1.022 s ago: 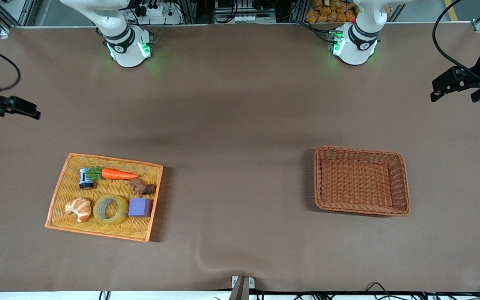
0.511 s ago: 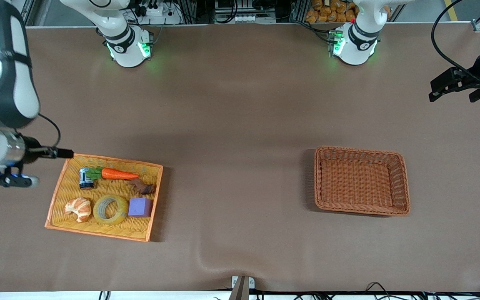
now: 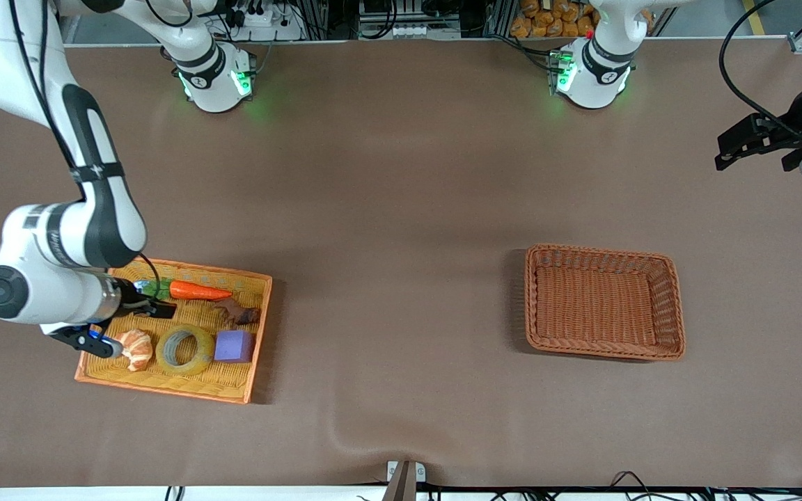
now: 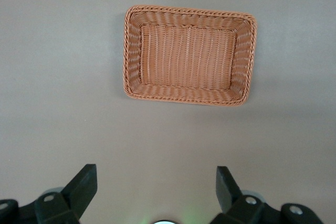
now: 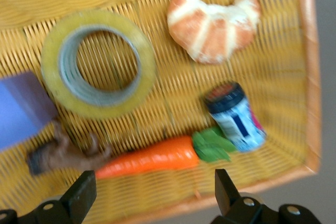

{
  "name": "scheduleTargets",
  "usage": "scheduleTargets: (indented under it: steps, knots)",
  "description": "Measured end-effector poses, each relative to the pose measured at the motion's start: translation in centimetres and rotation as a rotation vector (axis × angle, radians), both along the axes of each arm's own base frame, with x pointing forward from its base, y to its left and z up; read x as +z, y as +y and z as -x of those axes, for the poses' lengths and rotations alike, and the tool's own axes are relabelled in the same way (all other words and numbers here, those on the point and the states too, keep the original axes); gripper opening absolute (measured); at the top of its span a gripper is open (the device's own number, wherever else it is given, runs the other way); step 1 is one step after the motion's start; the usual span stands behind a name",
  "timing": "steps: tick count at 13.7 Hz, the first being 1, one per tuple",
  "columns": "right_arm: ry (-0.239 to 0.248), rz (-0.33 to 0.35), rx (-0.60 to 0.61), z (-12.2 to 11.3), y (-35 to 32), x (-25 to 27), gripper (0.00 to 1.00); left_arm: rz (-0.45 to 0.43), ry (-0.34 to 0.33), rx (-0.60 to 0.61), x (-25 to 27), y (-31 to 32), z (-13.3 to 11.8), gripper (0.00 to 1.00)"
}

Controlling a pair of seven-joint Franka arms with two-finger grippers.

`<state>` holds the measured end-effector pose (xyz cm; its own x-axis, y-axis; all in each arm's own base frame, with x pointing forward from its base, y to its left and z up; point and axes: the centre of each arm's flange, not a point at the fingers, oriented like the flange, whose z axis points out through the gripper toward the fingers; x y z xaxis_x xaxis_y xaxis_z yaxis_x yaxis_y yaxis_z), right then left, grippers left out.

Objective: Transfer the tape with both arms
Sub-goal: 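Reach the right gripper down over the yellow tape roll in the tray, then grasp the tape roll rim with the right gripper and lift it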

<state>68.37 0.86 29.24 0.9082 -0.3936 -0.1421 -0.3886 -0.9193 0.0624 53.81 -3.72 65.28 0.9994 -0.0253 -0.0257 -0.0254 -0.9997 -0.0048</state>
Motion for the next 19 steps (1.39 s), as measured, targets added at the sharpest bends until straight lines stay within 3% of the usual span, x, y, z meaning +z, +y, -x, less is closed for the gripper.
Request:
scheduleTargets:
  steps: [3, 5, 7, 11, 13, 17, 19]
  knots:
    - [-0.098, 0.004, -0.056, -1.5, -0.1, -2.8, 1.0, 0.0, 0.001, 0.0, -0.1, 0.0, 0.0, 1.0]
    - [-0.137, 0.003, -0.078, -2.1, -0.2, -4.5, 1.0, 0.0, 0.003, -0.001, -0.1, -0.1, 0.0, 1.0]
    - [-0.157, 0.002, -0.083, -2.3, -0.2, -5.9, 1.0, 0.0, 0.003, -0.002, -0.2, -0.1, 0.0, 1.0]
    - [-0.15, 0.003, -0.083, -2.2, -0.2, -8.1, 1.0, 0.0, 0.004, -0.002, -0.2, -0.1, 0.0, 1.0]
    - [-0.151, 0.003, -0.083, -2.2, -0.2, -8.8, 0.84, 0.0, 0.004, -0.002, -0.2, -0.1, 0.0, 1.0]
    - [-0.153, 0.004, -0.082, -2.3, -0.3, -8.8, 0.38, 0.0, -0.002, -0.001, 0.1, -0.1, 0.1, 1.0]
    - [-0.17, 0.005, -0.08, -2.7, -0.4, -8.0, 0.22, 0.0, -0.003, 0.001, 0.2, 0.1, 0.1, 1.0]
